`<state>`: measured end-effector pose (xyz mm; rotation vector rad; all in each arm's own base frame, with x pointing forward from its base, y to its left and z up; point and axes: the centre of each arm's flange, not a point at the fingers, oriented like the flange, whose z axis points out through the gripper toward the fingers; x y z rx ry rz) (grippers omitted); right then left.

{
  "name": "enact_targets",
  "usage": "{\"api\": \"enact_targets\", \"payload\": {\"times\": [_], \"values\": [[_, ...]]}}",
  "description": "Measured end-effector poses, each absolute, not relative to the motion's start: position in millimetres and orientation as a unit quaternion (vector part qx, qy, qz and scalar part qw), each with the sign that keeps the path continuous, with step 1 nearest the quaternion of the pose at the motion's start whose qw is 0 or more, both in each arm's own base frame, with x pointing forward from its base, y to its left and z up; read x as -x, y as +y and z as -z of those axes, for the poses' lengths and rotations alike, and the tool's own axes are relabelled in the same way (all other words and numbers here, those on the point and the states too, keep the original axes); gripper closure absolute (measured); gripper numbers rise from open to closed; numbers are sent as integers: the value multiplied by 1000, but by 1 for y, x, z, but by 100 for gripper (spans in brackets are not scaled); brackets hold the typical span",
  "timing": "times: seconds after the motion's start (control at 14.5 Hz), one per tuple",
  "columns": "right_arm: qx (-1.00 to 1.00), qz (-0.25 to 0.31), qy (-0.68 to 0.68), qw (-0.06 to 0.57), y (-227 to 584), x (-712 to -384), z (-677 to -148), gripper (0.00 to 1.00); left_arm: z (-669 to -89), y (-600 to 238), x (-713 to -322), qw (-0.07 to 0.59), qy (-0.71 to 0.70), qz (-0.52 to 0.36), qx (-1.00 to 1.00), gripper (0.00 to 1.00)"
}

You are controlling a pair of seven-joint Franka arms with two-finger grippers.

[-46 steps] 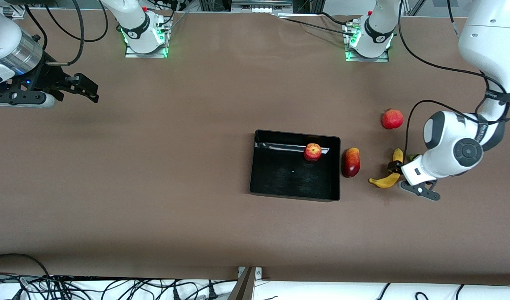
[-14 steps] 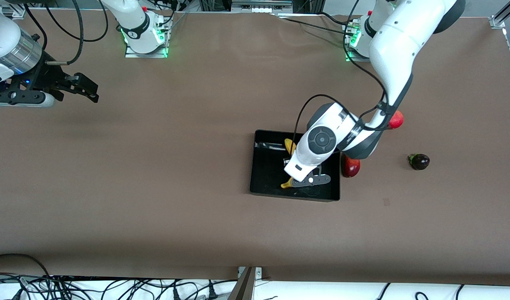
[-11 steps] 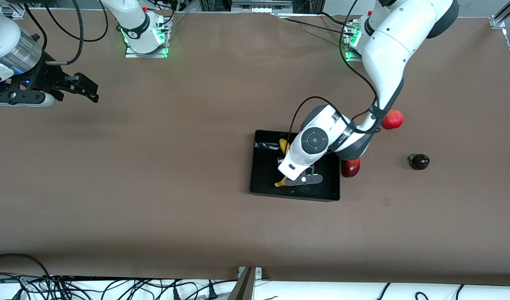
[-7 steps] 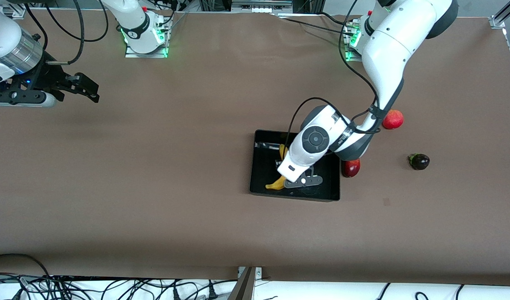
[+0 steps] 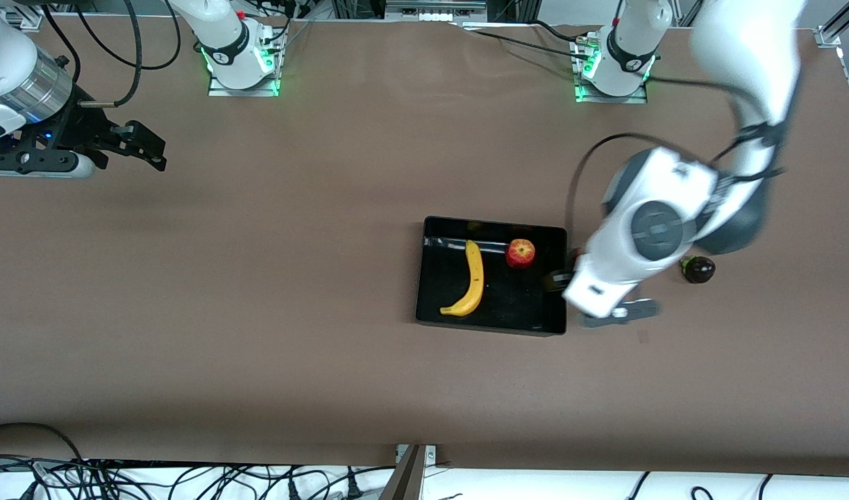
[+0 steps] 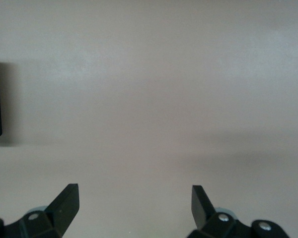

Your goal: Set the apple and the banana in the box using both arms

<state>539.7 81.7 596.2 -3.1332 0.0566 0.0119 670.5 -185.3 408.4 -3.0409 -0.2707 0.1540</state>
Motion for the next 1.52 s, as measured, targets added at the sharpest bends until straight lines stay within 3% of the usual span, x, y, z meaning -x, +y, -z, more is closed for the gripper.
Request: {"api": "enact_targets", "payload": {"times": [0.35,0.55,0.9,1.11,1.52], "values": [[1000,-4,18,4,82,-540,-596,0,-482,-33,-665,54,-23,-66,996,0],[1000,-3,17,4,82,-540,-597,0,-523,12,-649,35,-8,-59,998,0],[1000,-2,17,4,83,-540,-597,0,-583,-9,-593,17,1,-29,999,0],[1000,-2,17,4,83,-540,-597,0,-580,-24,-561,20,11,4,1000,0],[1000,-2,17,4,83,-540,-597,0,-581,-8,-548,20,-4,-4,1000,0]]}}
